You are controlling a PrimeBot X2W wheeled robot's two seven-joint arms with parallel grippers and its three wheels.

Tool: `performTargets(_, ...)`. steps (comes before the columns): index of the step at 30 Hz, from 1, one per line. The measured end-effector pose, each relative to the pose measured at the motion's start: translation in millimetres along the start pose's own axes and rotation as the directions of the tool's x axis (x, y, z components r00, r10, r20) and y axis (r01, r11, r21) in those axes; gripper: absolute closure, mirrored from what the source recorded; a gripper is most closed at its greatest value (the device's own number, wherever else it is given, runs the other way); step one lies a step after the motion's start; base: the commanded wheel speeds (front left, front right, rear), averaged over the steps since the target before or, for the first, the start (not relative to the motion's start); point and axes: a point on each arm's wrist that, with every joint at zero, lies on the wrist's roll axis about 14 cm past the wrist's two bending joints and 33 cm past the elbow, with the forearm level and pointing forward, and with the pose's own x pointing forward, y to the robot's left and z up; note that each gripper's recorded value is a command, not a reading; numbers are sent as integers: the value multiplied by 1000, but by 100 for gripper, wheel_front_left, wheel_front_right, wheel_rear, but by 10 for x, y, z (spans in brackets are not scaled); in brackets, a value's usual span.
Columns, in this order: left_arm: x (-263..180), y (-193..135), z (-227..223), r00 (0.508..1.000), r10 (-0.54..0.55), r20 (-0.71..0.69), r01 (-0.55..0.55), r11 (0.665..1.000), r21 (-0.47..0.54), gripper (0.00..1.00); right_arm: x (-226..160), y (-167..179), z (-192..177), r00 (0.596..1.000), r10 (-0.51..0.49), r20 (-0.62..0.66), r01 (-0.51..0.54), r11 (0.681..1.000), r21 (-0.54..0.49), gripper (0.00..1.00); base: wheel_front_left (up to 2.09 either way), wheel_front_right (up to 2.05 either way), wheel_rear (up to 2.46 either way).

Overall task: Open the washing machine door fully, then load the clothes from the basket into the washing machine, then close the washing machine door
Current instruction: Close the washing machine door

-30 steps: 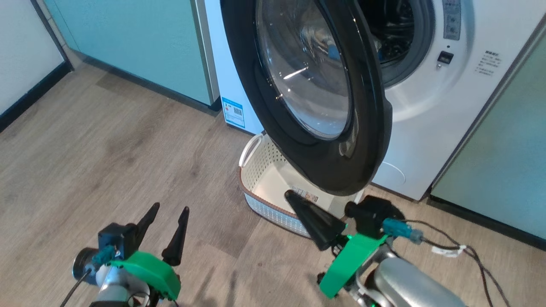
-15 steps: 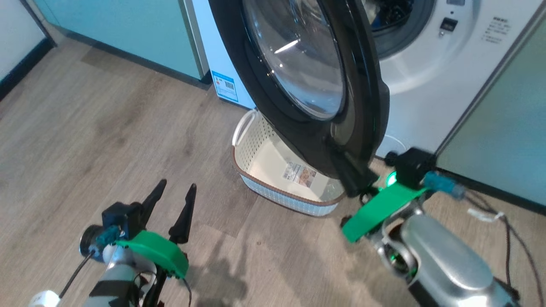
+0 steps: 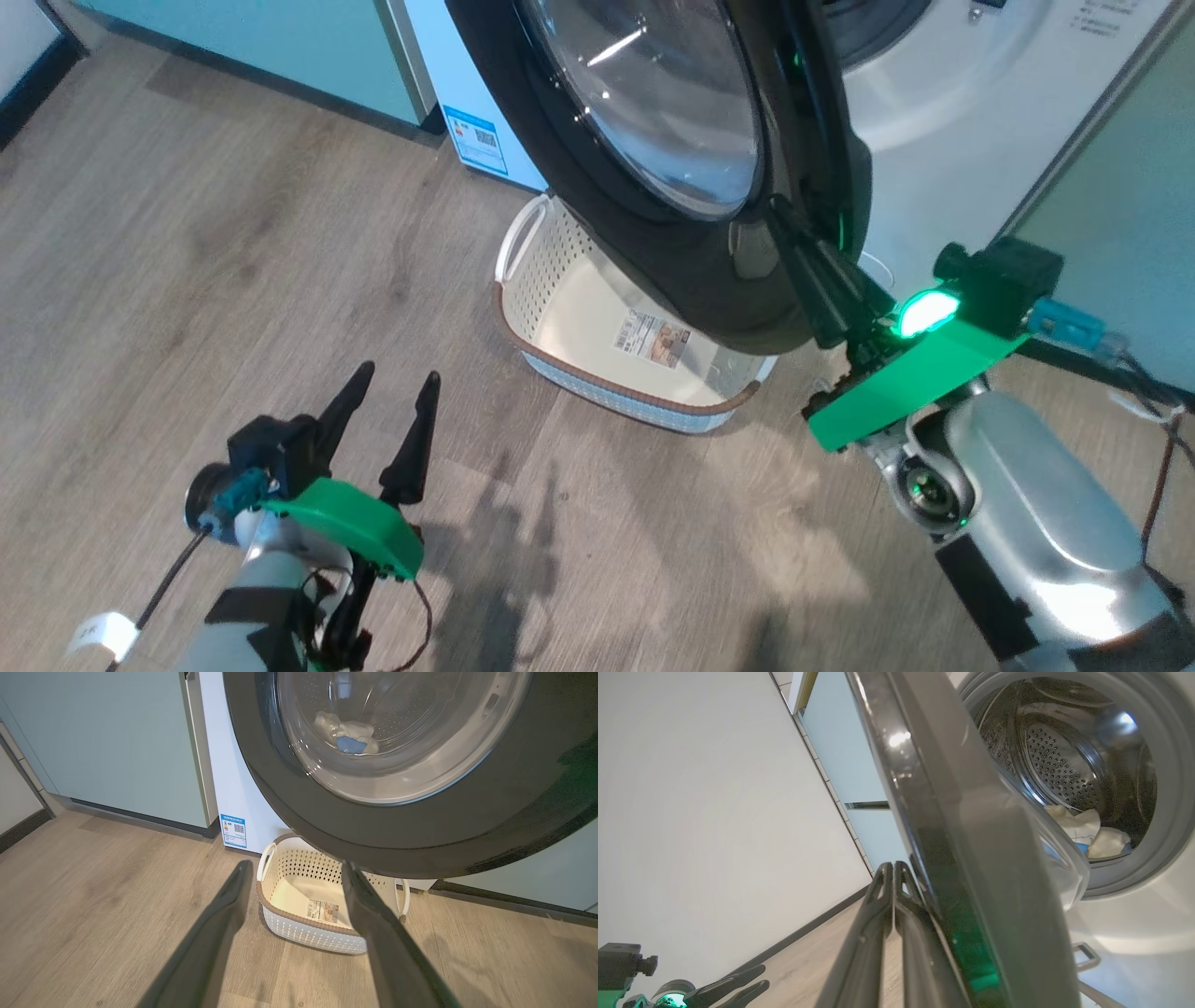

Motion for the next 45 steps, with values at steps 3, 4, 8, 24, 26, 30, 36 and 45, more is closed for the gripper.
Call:
performTargets(3,62,-18,5,1000,-6,3,6,1000,0,0,22,-126,23,1000,-29,10,29,1000,5,100,0,0,0)
performTargets(4,83,-24,1,1000,-8,3,8,1000,0,0,31,-177,37,999,-41,15,40,999,7,100,0,0,0)
performTargets(8,138,-48,-54,1000,-15,-10,15,1000,-3,0,73,-383,75,996,-85,27,85,996,7,100,0,0,0)
performTargets(24,449,-168,-128,999,-45,-18,45,999,-15,0,328,-1216,61,969,-246,2,246,968,-57,100,0,0,0)
performTargets(26,452,-166,-140,999,-43,-21,43,999,-16,0,360,-1286,57,965,-261,-4,260,963,-63,100,0,0,0)
performTargets(30,476,-150,-135,999,-38,-19,38,999,-15,0,404,-1422,8,956,-293,-26,291,954,-67,100,0,0,0)
performTargets(36,470,-125,-188,999,-26,-32,25,999,-20,0,503,-1600,16,944,-329,-32,327,943,-60,100,0,0,0)
performTargets(45,593,-110,-209,999,-18,-29,17,1000,-24,0,664,-1885,112,930,-368,-5,367,929,-50,100,0,0,0)
